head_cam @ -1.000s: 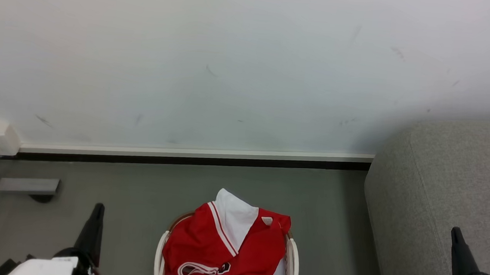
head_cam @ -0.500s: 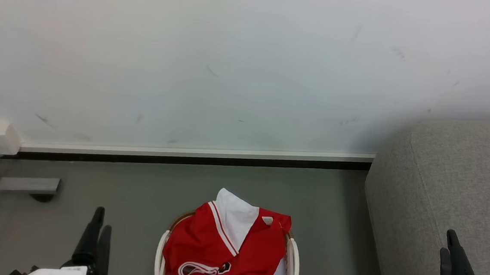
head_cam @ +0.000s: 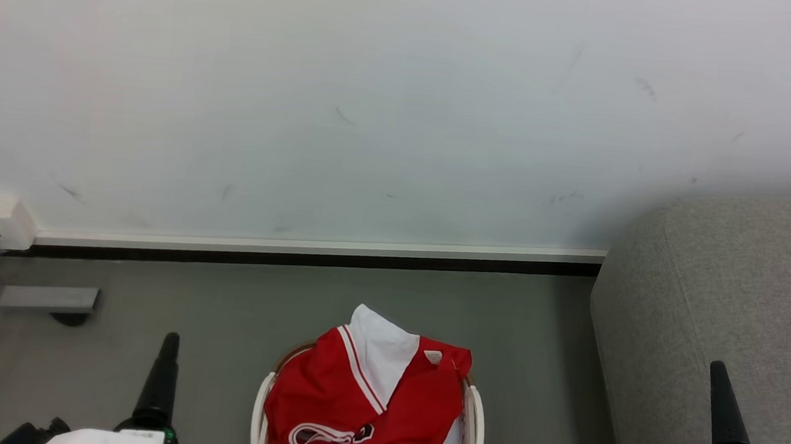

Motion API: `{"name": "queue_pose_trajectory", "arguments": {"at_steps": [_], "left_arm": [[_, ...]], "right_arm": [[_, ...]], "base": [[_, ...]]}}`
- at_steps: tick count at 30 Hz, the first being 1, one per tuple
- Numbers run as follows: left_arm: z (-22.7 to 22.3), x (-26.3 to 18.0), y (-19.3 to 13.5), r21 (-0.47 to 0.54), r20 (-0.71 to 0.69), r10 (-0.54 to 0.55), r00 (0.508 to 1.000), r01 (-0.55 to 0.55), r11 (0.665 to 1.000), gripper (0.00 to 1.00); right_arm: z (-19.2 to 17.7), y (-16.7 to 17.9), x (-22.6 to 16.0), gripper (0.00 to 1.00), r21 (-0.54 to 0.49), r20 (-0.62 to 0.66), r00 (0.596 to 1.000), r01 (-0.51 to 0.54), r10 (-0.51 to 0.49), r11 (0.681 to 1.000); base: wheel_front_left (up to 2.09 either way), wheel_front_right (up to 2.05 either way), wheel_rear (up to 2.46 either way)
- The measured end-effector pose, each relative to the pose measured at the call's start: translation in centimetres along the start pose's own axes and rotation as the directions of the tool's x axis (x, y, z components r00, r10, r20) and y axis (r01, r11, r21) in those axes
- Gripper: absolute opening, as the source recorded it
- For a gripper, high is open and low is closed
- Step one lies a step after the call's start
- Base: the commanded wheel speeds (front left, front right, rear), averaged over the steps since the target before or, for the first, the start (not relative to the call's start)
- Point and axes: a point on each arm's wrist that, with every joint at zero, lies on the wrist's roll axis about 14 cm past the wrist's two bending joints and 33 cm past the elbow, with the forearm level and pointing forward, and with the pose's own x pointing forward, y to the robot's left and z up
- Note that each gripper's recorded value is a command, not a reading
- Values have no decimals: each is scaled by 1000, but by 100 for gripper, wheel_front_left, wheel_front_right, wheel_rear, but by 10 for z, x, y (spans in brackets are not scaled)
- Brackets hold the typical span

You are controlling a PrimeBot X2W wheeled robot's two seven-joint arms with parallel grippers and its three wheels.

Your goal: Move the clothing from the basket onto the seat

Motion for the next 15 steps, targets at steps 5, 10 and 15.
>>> {"name": "queue_pose_trajectory", "arguments": {"at_steps": [5, 10, 15], "left_arm": [[1, 0, -3, 109, 5, -11, 1000, 10, 994, 100], [2, 0, -7, 217, 7, -26, 1000, 24, 976, 100], [2, 1, -13, 330, 9, -48, 999, 42, 943, 100]], "right_arm": [[-2, 5, 1, 100, -136, -6, 1000, -19, 18, 991], [-6, 11, 0, 100, -271, -17, 999, -40, 37, 962], [-12, 15, 0, 100, -403, -40, 998, -67, 55, 913]], "base": [[0, 0, 0], [0, 0, 0], [0, 0, 0]]}}
